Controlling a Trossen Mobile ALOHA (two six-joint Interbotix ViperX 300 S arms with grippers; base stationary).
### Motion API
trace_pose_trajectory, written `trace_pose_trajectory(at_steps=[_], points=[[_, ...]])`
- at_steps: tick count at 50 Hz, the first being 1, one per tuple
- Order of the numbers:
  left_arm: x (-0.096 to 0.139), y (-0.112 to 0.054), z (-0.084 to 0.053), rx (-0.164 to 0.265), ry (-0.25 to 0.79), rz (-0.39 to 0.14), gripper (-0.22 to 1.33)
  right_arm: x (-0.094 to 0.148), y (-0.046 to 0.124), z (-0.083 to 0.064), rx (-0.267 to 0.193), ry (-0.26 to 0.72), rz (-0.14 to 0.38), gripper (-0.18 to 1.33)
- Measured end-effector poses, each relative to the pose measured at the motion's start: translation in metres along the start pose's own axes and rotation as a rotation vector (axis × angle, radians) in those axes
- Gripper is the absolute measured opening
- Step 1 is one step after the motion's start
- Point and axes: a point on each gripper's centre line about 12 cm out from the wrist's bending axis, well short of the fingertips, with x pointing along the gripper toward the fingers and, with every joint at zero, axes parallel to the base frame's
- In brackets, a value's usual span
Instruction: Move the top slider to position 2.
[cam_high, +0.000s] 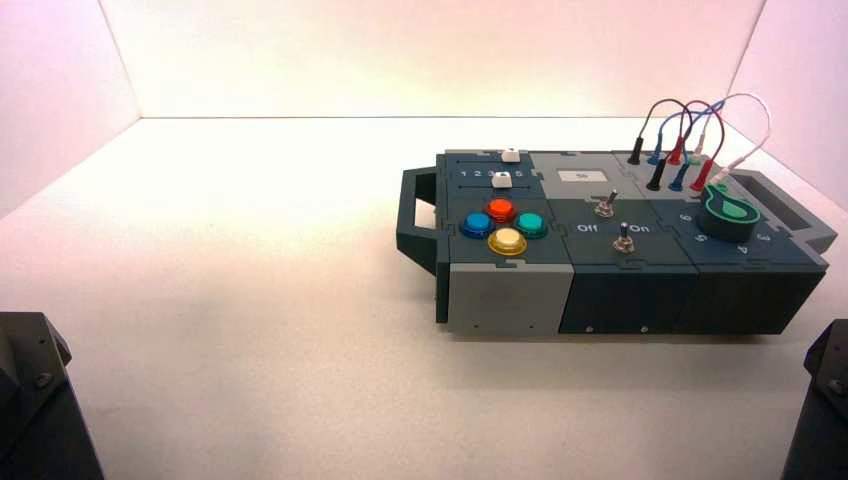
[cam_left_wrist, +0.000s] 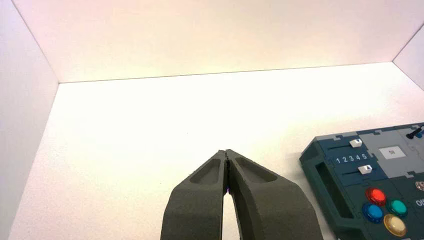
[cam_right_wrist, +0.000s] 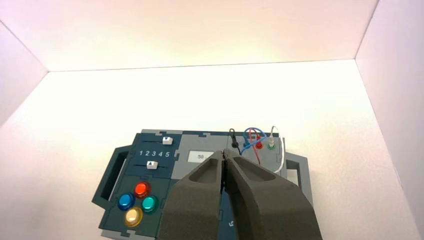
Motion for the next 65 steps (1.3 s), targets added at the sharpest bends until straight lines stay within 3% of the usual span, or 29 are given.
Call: trace_pose_trajectory(at_steps=[20,27,36,48,65], points=[[0.0,0.0,0.001,0.001,-0.001,-0.001,-0.16,0.005,0.0,-0.001,0.0,0.026,-0.003,-0.14],[0.0,0.0,0.0,0.0,0.0,0.0,-0.16,0.017,0.001,-0.003,-0.002,0.098,0.007,-0.14],[0.001,0.0,0.0,-0.001,0.006,-0.002,-0.16,0.055,0.011,-0.004,0.01,0.295,0.053,-0.14],[0.003,0.0,-0.001,-0.004,0.015,0.0,-0.16,0.109,0.041,0.0,-0.056,0.478,0.13,-0.14],[0.003,0.0,-0.001,-0.003,0.017,0.0,-0.16,0.192,0.069,-0.008,-0.109,0.666,0.124,-0.14]])
